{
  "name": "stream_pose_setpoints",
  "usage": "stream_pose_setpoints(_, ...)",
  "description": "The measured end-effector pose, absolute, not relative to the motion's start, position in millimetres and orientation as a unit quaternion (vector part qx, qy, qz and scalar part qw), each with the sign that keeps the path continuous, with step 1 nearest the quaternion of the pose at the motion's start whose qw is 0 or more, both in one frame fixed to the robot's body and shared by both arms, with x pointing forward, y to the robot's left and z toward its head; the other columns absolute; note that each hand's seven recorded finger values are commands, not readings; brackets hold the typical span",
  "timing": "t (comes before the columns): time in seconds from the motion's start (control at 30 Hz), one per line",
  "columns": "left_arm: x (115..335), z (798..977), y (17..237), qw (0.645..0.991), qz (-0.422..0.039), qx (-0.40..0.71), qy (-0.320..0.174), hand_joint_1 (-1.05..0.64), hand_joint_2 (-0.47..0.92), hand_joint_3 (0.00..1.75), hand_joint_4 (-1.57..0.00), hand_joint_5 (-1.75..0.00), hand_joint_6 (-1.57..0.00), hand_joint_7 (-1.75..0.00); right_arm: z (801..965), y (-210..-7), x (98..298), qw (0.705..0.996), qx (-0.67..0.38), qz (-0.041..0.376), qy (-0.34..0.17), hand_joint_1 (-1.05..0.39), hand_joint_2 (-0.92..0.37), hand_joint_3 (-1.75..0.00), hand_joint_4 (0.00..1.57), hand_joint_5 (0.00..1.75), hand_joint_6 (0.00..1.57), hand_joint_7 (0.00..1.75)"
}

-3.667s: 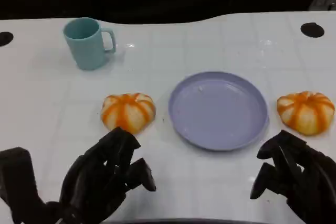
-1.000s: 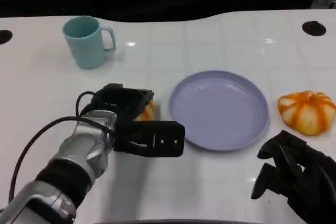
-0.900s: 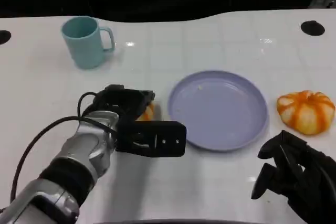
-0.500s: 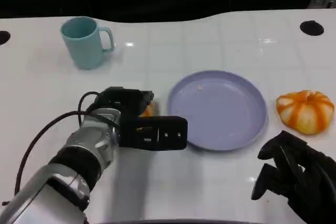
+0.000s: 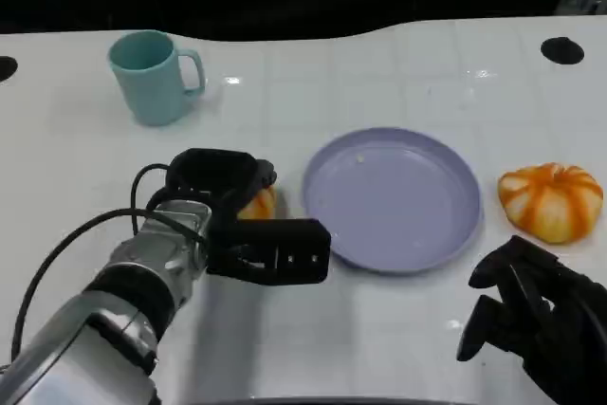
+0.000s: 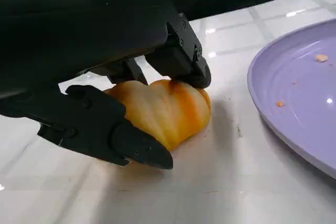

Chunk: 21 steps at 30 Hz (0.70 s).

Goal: Grasp the bread from the table and place it into the plate.

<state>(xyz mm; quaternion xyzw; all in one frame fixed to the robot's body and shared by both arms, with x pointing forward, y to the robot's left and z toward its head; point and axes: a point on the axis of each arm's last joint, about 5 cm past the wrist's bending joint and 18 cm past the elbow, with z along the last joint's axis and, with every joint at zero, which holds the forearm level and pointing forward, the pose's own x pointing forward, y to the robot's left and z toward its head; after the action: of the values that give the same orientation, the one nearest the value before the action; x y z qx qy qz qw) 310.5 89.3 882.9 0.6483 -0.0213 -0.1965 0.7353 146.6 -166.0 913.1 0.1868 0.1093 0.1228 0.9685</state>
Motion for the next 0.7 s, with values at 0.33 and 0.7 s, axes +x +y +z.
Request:
stream_pose_setpoints(0.33, 305.3, 874.3, 95.3, 0.751, -0.172, 0.636, -0.040, -0.24, 0.92, 0.33, -0.74, -1.74, -1.15, -0.05, 913.3, -168.2, 146.6, 0.970, 0.184, 0.121, 0.106, -0.47, -0.92, -0.34, 0.65, 1.75, 0.49, 1.61)
stream_pose_setpoints(0.7, 309.5, 886.9, 91.8, 0.789, -0.146, 0.593, -0.076, -0.14, 0.87, 0.35, -0.84, -1.75, -0.54, -1.64, 912.8, -168.3, 147.0, 0.970, 0.184, 0.120, 0.107, -0.46, -0.92, -0.37, 0.64, 1.75, 0.50, 1.59)
